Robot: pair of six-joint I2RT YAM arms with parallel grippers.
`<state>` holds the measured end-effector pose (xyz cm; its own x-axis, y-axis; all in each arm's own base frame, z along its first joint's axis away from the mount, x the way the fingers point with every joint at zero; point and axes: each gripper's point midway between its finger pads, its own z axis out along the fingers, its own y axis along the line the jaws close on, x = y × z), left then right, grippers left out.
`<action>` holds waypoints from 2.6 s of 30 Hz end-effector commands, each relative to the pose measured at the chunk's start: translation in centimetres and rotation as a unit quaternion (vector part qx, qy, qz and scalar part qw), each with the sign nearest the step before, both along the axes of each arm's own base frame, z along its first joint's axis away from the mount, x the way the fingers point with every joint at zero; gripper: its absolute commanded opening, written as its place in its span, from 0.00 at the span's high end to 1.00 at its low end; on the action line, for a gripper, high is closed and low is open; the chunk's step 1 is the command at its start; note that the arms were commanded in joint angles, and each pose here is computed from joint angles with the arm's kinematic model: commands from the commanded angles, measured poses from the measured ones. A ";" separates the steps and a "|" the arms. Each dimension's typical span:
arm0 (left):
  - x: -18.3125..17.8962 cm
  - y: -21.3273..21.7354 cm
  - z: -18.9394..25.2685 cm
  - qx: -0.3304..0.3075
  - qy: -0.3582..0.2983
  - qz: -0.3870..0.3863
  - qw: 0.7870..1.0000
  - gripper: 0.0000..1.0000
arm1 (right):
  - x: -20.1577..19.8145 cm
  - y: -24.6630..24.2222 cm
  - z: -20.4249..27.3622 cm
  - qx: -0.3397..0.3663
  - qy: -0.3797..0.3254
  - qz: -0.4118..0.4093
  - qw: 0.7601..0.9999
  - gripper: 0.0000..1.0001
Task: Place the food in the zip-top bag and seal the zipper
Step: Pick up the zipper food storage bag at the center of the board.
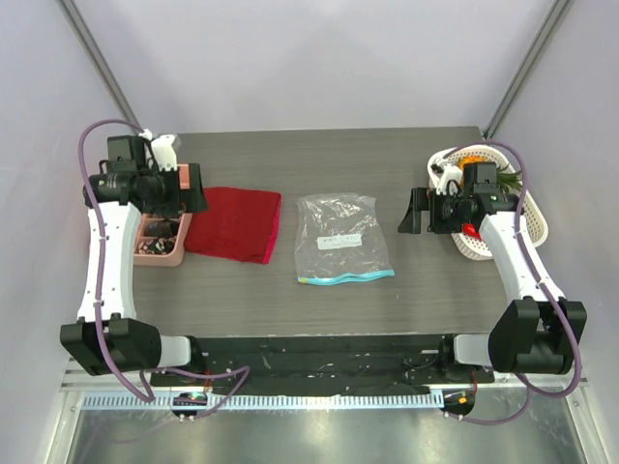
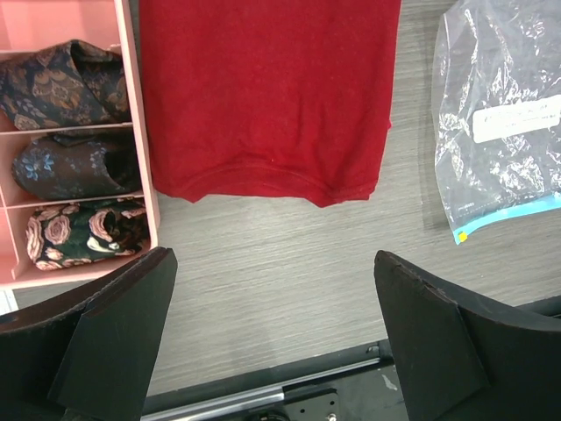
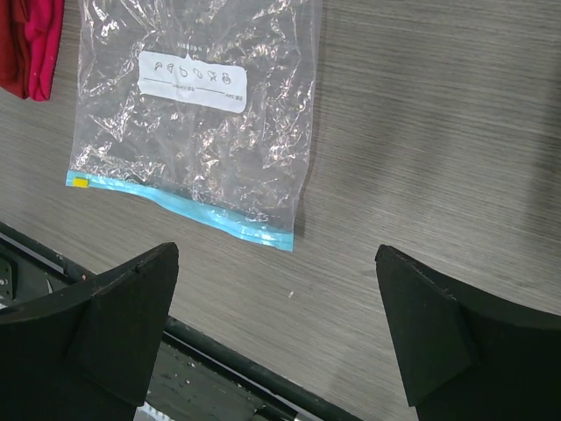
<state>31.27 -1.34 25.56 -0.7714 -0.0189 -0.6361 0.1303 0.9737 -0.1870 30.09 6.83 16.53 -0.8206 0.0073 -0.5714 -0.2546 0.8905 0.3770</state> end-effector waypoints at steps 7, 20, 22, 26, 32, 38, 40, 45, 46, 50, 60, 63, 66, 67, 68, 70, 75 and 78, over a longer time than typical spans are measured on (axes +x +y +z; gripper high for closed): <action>0.1 0.0 3.5 0.040 -0.099 -0.043 0.993 0.00 | 1.1 0.7 -2.4 0.012 0.015 -0.026 0.999 0.00; -3.1 -6.8 2.8 0.027 -0.183 -0.224 0.957 0.00 | -1.7 1.9 -9.2 0.051 0.136 -0.047 0.988 0.01; -3.5 -7.7 2.3 0.024 -0.181 -0.242 0.953 0.00 | -1.8 2.2 -9.7 0.061 0.145 -0.049 0.986 0.01; -3.8 -8.9 2.1 0.011 -0.186 -0.267 0.945 0.00 | -2.9 3.2 -11.1 0.090 0.183 -0.048 0.978 0.05; -4.4 -10.7 2.1 0.001 -0.202 -0.303 0.932 0.00 | -3.8 4.1 -13.4 0.122 0.239 -0.058 0.962 0.11; -4.8 -12.2 0.9 -0.005 -0.193 -0.334 0.923 0.00 | -3.5 5.6 -14.9 0.173 0.275 -0.050 0.944 0.27; -4.9 -12.5 0.0 -0.001 -0.182 -0.341 0.922 0.00 | -3.8 6.1 -15.4 0.192 0.297 -0.045 0.934 0.38; -5.5 -14.0 -2.2 0.050 -0.177 -0.375 0.909 0.05 | -2.8 6.9 -13.6 0.226 0.289 -0.032 0.930 0.74; -5.4 -14.2 -2.4 0.061 -0.182 -0.376 0.907 0.07 | -2.6 7.1 -12.9 0.234 0.286 -0.029 0.929 0.91; -6.2 -17.0 -2.4 0.088 -0.213 -0.406 0.884 0.14 | -2.5 7.8 -9.8 0.268 0.276 -0.017 0.923 0.99; -8.1 -24.3 -4.1 0.177 -0.268 -0.488 0.811 0.17 | -3.2 9.3 -5.8 0.316 0.271 -0.001 0.909 0.99; -8.9 -26.5 -5.2 0.190 -0.276 -0.497 0.801 0.21 | -3.6 9.6 -5.0 0.334 0.278 0.007 0.901 0.99; -9.9 -28.5 -6.3 0.189 -0.285 -0.509 0.790 0.25 | -3.7 9.6 -4.6 0.334 0.273 0.009 0.902 0.99; -10.6 -29.2 -6.6 0.189 -0.290 -0.520 0.781 0.25 | -3.7 9.6 -4.5 0.335 0.272 0.009 0.902 0.99; -10.5 -29.8 -7.2 0.192 -0.293 -0.520 0.779 0.26 | -3.8 9.6 -4.4 0.336 0.272 0.010 0.902 0.99; -10.7 -30.7 -8.0 0.192 -0.292 -0.526 0.775 0.28 | -4.0 9.6 -4.2 0.339 0.272 0.010 0.901 0.99; -10.0 -32.7 -11.0 0.201 -0.264 -0.514 0.791 0.35 | -4.2 9.7 -3.8 0.342 0.272 0.010 0.899 0.99; -9.3 -33.3 -12.0 0.208 -0.261 -0.505 0.796 0.37 | -4.6 9.7 -3.6 0.345 0.273 0.013 0.898 0.99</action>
